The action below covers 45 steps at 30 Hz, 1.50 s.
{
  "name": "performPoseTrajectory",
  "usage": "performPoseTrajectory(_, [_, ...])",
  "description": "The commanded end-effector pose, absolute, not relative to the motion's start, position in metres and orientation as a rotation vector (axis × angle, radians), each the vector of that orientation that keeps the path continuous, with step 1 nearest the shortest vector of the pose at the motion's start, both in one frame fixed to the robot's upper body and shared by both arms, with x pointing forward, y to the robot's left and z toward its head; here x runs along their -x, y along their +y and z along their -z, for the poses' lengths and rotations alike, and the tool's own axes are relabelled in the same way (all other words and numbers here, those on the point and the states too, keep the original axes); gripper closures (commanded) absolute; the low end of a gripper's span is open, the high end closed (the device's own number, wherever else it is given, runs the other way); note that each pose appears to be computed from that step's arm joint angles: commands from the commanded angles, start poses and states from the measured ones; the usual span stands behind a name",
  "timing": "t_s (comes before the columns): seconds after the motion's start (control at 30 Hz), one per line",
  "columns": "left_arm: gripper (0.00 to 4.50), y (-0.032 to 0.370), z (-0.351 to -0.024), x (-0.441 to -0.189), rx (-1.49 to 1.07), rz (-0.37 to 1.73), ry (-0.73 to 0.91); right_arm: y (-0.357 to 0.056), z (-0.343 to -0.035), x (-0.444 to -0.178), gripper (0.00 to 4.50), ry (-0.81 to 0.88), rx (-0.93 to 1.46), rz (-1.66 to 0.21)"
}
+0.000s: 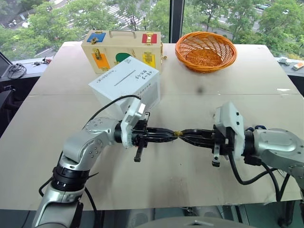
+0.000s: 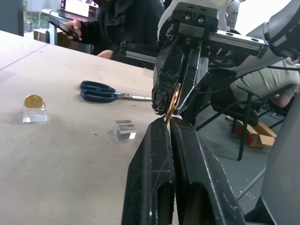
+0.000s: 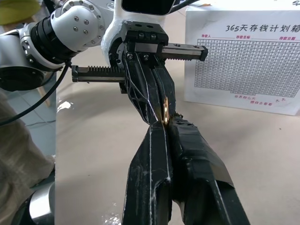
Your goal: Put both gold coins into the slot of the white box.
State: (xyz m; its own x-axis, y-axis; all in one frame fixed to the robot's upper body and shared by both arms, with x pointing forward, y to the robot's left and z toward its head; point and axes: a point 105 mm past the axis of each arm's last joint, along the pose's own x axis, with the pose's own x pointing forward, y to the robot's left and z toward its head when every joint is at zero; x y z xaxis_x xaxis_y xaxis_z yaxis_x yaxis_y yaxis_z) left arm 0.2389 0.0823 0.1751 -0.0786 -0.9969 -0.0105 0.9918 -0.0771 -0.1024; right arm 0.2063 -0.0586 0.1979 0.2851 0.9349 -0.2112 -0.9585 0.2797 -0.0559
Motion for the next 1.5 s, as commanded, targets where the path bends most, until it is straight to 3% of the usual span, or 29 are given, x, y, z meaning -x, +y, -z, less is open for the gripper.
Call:
performPoseTrajectory(0.03, [4.47, 0.0832, -0.1823, -0.2373, 0.069, 1.649, 0.045, -0.0567, -0.2043, -0.1977, 4.50, 0.115, 0.199, -1.309])
performPoseTrajectory(0.27, [4.47, 0.0833, -0.1847, -0.2370, 0.090, 1.651, 0.032, -0.0568, -0.2020, -0.1966, 4.50, 0.125, 0.195, -1.314])
performPoseTrajectory(0.37, [3.87, 0.0843, -0.1851, -0.2370, 0.084, 1.652, 0.029, -0.0567, -0.2019, -0.1971, 4.50, 0.126, 0.195, -1.312])
performPoseTrajectory(0.4, [3.87, 0.0844, -0.1849, -0.2367, 0.083, 1.651, 0.028, -0.0566, -0.2019, -0.1972, 4.50, 0.125, 0.195, -1.312])
performPoseTrajectory(0.47, [3.17, 0.0843, -0.1846, -0.2365, 0.084, 1.650, 0.028, -0.0569, -0.2019, -0.1974, 4.50, 0.125, 0.194, -1.311])
performPoseTrajectory(0.5, [3.06, 0.0843, -0.1844, -0.2364, 0.084, 1.650, 0.030, -0.0571, -0.2019, -0.1974, 4.50, 0.125, 0.194, -1.311])
performPoseTrajectory(1.03, [3.06, 0.0812, -0.1829, -0.2338, 0.086, 1.668, 0.029, -0.0547, -0.1991, -0.1943, 4.50, 0.132, 0.192, -1.337])
performPoseTrajectory(1.13, [4.29, 0.0804, -0.1825, -0.2323, 0.084, 1.680, 0.033, -0.0543, -0.1991, -0.1956, 4.50, 0.130, 0.196, -1.338])
performPoseTrajectory(1.17, [4.48, 0.0803, -0.1824, -0.2316, 0.085, 1.684, 0.034, -0.0541, -0.1990, -0.1956, 4.50, 0.129, 0.197, -1.339])
performPoseTrajectory(1.5, [4.48, 0.0773, -0.1829, -0.2275, 0.094, 1.707, 0.042, -0.0517, -0.1987, -0.1945, 4.50, 0.129, 0.190, -1.363])
